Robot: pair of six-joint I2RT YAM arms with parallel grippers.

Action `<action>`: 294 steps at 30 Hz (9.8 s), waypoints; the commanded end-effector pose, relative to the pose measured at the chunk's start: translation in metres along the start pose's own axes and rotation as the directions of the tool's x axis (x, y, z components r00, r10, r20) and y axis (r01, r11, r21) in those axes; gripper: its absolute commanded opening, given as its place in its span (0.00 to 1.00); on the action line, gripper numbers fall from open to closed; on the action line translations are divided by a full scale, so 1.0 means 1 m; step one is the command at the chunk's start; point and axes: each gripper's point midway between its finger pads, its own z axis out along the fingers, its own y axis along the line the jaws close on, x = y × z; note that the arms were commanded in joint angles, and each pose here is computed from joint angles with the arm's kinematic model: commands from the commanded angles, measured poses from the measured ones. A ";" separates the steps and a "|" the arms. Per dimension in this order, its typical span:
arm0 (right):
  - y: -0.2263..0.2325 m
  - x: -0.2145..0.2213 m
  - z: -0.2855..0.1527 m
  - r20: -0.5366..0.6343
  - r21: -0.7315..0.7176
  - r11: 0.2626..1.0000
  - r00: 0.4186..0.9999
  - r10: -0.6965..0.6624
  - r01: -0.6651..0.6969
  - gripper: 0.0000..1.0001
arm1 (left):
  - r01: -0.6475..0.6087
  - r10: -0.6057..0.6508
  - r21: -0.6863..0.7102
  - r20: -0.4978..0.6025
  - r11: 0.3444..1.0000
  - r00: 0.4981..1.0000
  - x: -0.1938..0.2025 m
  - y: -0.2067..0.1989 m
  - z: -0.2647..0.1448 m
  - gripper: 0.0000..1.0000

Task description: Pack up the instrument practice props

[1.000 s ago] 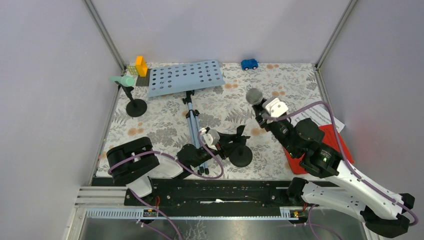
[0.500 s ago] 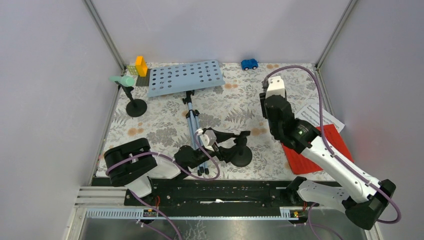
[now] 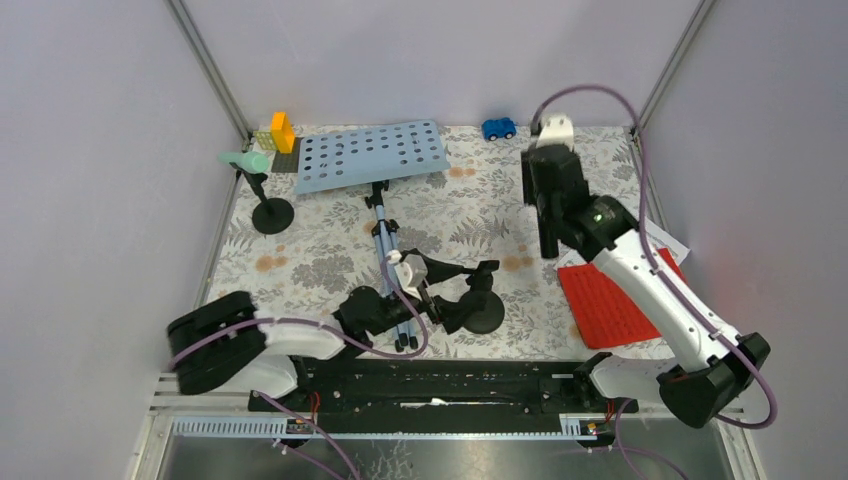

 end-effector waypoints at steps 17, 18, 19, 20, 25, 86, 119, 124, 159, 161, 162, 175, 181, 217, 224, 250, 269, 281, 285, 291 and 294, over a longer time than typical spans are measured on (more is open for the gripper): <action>0.208 -0.104 0.063 -0.173 -0.602 0.757 0.968 0.184 -0.252 0.00 | 0.199 -0.294 -0.481 -0.130 0.854 0.947 -0.055 0.032 -0.098 0.99; 0.216 -0.101 0.069 -0.189 -0.608 0.751 0.966 0.176 -0.256 0.00 | 0.205 -0.301 -0.489 -0.125 0.848 0.945 -0.056 0.032 -0.102 0.99; 0.223 -0.095 0.077 -0.208 -0.610 0.748 0.964 0.165 -0.259 0.00 | 0.214 -0.307 -0.497 -0.114 0.841 0.945 -0.059 0.032 -0.106 0.99; 0.229 -0.090 0.084 -0.225 -0.611 0.747 0.962 0.154 -0.263 0.00 | 0.220 -0.311 -0.503 -0.102 0.836 0.945 -0.061 0.033 -0.109 0.99; 0.253 -0.049 0.108 -0.337 -0.610 0.727 0.934 0.121 -0.315 0.00 | 0.238 -0.306 -0.545 -0.036 0.804 0.951 -0.074 0.041 -0.126 0.99; 0.072 0.020 0.031 -0.034 -0.273 0.934 0.972 0.231 -0.231 0.82 | 0.216 -0.281 -0.674 0.012 0.706 0.959 -0.099 0.059 -0.159 0.99; 0.130 0.138 -0.106 0.174 -0.920 0.392 0.899 0.401 0.003 0.80 | 0.213 -0.300 -0.672 -0.014 0.709 0.954 -0.092 0.058 -0.139 0.99; 0.133 0.134 -0.087 0.239 -0.887 0.460 0.900 0.366 0.048 0.67 | 0.209 -0.298 -0.675 -0.017 0.708 0.954 -0.092 0.059 -0.138 0.99; -0.017 -0.012 0.153 0.554 -0.187 0.945 0.765 0.328 -0.269 0.00 | 0.250 -0.365 -0.684 -0.025 0.685 0.931 -0.072 0.058 -0.134 0.99; -0.029 -0.025 0.175 0.585 -0.151 0.954 0.755 0.297 -0.259 0.00 | 0.259 -0.376 -0.689 -0.021 0.676 0.926 -0.068 0.058 -0.136 0.99; -0.034 -0.026 0.187 0.585 -0.127 0.958 0.761 0.280 -0.255 0.00 | 0.260 -0.382 -0.693 -0.023 0.673 0.924 -0.065 0.059 -0.137 0.99; -0.046 0.013 0.197 0.545 -0.136 0.954 0.784 0.298 -0.268 0.84 | 0.240 -0.403 -0.770 -0.024 0.591 0.915 -0.040 0.074 -0.151 0.99; -0.034 0.051 0.151 0.423 -0.240 0.894 0.788 0.447 -0.379 0.98 | 0.157 -0.396 -0.848 -0.066 0.506 0.916 -0.020 0.091 -0.154 0.99; 0.060 0.149 0.035 -0.142 -0.427 0.687 0.795 0.590 -0.587 1.00 | 0.422 0.170 -0.900 0.401 -0.113 0.900 -0.322 0.211 -0.236 0.99; 0.063 0.147 0.027 -0.150 -0.453 0.664 0.785 0.601 -0.595 1.00 | 0.419 0.196 -0.906 0.400 -0.064 0.895 -0.351 0.228 -0.242 0.99; 0.230 0.087 -0.073 0.114 -0.906 0.424 0.970 0.214 0.013 1.00 | 0.235 0.032 -0.969 0.233 -0.076 0.972 -0.319 0.230 -0.251 0.99; 0.191 0.106 -0.073 0.095 -0.840 0.541 0.971 0.221 -0.041 1.00 | 0.383 -0.160 -0.900 0.418 -0.209 0.894 -0.278 0.363 -0.307 0.99; 0.180 0.105 -0.071 0.099 -0.810 0.583 0.966 0.238 -0.060 1.00 | 0.375 -0.256 -0.898 0.427 -0.230 0.867 -0.236 0.397 -0.312 0.86; 0.172 0.107 -0.066 0.112 -0.783 0.620 0.968 0.222 -0.052 1.00 | 0.384 -0.273 -0.897 0.434 -0.218 0.858 -0.232 0.401 -0.309 0.78; 0.168 0.109 -0.065 0.115 -0.771 0.635 0.970 0.216 -0.050 1.00 | 0.399 -0.262 -0.897 0.439 -0.191 0.860 -0.235 0.392 -0.306 0.65; 0.165 0.111 -0.063 0.117 -0.760 0.648 0.969 0.217 -0.054 1.00 | 0.396 -0.248 -0.900 0.432 -0.184 0.867 -0.238 0.385 -0.306 0.56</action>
